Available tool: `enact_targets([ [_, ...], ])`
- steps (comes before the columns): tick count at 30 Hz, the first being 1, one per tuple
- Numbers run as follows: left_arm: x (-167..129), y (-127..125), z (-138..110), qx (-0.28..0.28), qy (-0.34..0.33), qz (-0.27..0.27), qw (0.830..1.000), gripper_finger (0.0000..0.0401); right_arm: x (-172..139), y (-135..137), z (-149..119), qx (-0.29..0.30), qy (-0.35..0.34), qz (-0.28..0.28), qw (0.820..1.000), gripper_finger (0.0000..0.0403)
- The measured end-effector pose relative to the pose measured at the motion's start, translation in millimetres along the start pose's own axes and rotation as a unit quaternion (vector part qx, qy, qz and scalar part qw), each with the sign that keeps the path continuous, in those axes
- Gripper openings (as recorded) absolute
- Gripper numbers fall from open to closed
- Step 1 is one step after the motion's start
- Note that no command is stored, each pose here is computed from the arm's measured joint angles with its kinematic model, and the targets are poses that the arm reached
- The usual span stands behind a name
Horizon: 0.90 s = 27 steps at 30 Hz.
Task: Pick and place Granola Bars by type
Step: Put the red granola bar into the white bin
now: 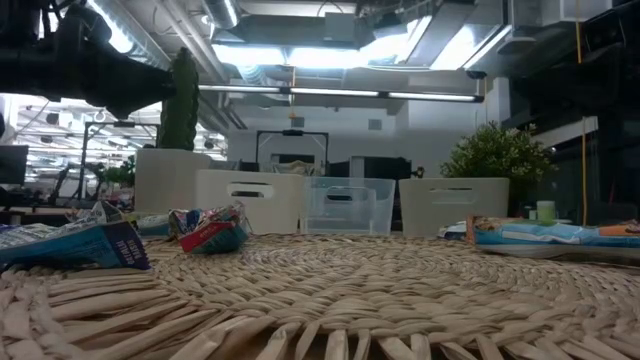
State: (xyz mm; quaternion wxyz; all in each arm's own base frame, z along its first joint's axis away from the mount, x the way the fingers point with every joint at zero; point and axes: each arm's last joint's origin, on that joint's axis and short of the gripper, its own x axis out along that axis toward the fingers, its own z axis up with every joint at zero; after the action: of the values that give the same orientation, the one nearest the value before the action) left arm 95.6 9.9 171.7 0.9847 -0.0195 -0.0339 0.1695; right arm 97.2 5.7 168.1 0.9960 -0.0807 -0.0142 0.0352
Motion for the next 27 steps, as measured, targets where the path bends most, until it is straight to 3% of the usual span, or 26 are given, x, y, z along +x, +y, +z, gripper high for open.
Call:
enact_targets([
  [12, -2, 3, 14, -0.073, -0.043, 0.043, 0.996, 0.0219, 0, 0, 0, 0.000, 0.000, 0.000, 1.000, 0.0138],
  [15, -5, 3, 32, -0.072, -0.069, 0.038, 0.994, 0.0219, 0, 0, 0, -0.004, 0.000, -0.001, 1.000, 0.0138],
  [22, -19, 6, 91, -0.082, -0.139, 0.032, 0.986, 0.0219, 0, -1, 0, -0.080, 0.002, -0.013, 0.997, 0.0138],
  [27, -20, 6, 121, -0.081, -0.152, 0.037, 0.984, 0.0219, 0, -1, 0, -0.083, 0.001, -0.015, 0.996, 0.0138],
])
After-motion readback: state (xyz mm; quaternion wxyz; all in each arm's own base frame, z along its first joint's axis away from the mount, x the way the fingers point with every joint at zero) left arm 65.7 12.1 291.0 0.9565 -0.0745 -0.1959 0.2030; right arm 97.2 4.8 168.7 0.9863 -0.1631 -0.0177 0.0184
